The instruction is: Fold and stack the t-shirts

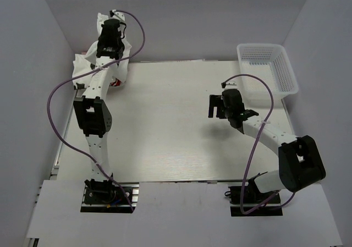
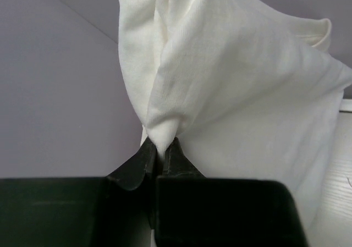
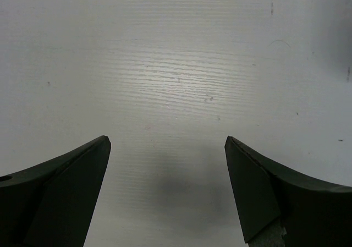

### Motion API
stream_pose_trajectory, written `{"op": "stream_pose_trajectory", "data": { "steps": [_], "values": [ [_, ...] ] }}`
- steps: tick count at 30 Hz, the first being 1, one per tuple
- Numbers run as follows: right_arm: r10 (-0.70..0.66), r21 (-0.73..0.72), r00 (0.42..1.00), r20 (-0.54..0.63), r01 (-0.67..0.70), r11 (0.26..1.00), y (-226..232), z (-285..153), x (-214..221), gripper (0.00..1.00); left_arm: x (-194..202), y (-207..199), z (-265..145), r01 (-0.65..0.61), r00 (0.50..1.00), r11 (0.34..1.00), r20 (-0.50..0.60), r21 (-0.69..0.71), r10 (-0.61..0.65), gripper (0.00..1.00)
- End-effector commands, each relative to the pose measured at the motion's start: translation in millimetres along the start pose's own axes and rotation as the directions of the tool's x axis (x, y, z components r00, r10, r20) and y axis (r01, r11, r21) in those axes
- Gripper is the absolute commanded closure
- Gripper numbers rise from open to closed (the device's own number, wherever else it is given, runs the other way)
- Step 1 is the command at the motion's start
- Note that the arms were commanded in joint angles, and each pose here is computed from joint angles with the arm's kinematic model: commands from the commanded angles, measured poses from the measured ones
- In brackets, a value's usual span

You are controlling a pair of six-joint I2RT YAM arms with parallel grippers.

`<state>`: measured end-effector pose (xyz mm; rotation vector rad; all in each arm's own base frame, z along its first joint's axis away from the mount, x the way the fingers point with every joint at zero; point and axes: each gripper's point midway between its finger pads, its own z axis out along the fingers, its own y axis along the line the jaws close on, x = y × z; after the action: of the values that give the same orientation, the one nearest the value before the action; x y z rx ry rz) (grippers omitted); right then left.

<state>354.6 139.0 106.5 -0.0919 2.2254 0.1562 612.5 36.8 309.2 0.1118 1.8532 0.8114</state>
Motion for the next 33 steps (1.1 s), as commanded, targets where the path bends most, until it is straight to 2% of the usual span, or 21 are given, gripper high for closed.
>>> {"op": "stream_pose_trajectory", "data": {
  "steps": [1,5,13,19,24,26,31,33],
  "values": [
    [0.012,-0.109,0.998,0.066,-0.005,0.994,22.8,3.6,-25.8,0.10,-58.0,76.0,-25.6,0.144,0.978,0.985,0.165,-0.096,-0.127,1.00],
    [0.019,-0.196,0.998,0.064,-0.006,0.981,38.7,6.9,-24.6,0.10,-62.2,97.3,-32.0,0.185,0.968,0.979,0.190,-0.086,-0.166,1.00],
    [0.021,-0.314,1.000,0.014,-0.015,0.949,64.9,17.3,-17.4,0.10,-35.7,121.6,-19.8,0.221,0.968,0.970,0.141,-0.098,-0.207,1.00],
    [0.020,-0.323,1.000,-0.014,-0.023,0.946,71.2,27.1,-18.7,0.10,-1.1,104.0,9.3,0.238,0.970,0.970,0.065,-0.059,-0.234,1.00],
    [0.018,-0.326,0.999,-0.026,-0.025,0.945,75.1,36.9,-23.2,0.10,28.9,88.6,37.4,0.209,0.978,0.975,0.010,-0.072,-0.208,1.00],
    [0.012,-0.324,0.999,-0.037,-0.024,0.946,77.1,42.8,-25.5,0.10,41.2,95.5,47.7,0.211,0.977,0.972,-0.003,-0.100,-0.213,1.00],
    [0.013,-0.325,0.997,-0.073,-0.036,0.945,82.6,54.7,-26.0,0.10,70.9,82.2,77.6,0.193,0.979,0.973,-0.038,-0.127,-0.200,1.00],
    [0.013,-0.318,0.996,-0.084,-0.040,0.947,82.3,56.3,-23.3,0.10,80.2,96.8,87.6,0.203,0.976,0.961,-0.042,-0.185,-0.214,1.00]
  ]
}}
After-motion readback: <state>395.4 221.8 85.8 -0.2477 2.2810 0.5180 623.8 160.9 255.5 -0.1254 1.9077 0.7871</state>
